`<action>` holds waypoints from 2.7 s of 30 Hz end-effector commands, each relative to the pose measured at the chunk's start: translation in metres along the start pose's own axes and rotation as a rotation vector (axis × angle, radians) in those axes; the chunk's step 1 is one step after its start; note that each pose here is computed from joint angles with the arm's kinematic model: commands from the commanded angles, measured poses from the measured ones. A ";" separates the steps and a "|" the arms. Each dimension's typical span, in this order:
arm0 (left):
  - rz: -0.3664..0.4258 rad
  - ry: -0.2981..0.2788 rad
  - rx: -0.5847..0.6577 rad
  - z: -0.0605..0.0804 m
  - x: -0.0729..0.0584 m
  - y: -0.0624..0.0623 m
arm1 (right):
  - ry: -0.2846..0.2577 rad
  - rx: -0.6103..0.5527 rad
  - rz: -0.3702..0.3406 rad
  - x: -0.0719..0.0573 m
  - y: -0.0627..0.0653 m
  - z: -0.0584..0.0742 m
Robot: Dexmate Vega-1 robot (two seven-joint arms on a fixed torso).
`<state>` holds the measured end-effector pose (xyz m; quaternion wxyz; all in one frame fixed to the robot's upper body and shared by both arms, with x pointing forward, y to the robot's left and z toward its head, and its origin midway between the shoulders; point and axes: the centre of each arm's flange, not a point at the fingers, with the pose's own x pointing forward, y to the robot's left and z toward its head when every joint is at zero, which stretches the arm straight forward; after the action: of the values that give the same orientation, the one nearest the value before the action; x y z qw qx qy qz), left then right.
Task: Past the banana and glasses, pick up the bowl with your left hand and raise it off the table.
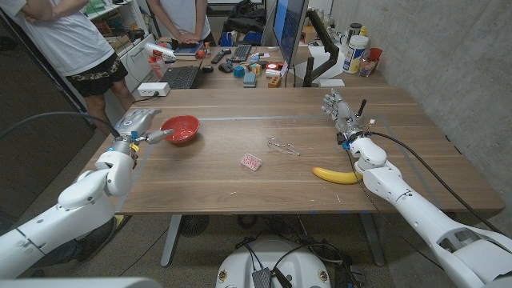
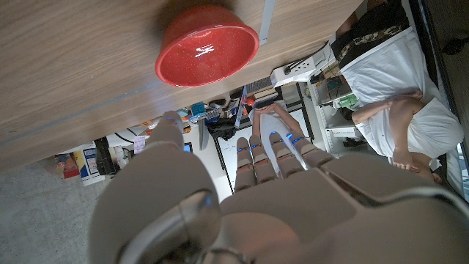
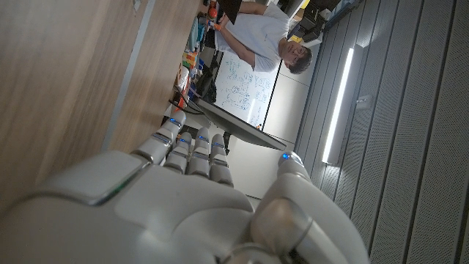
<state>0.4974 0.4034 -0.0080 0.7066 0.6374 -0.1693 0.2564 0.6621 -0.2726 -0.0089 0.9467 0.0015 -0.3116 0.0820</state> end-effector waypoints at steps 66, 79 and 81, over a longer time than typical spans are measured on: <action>-0.158 -0.004 0.084 0.021 0.035 -0.050 | -0.002 0.003 -0.022 -0.006 -0.003 -0.003; -0.167 -0.011 0.114 0.026 0.040 -0.055 | -0.004 0.010 -0.026 -0.006 -0.004 -0.004; -0.168 -0.014 0.121 0.028 0.040 -0.056 | -0.006 0.010 -0.025 -0.006 -0.004 -0.004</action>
<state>0.5585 0.3842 -0.0259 0.6947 0.6811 -0.1084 0.2043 0.6597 -0.2770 -0.0155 0.9473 0.0075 -0.3122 0.0715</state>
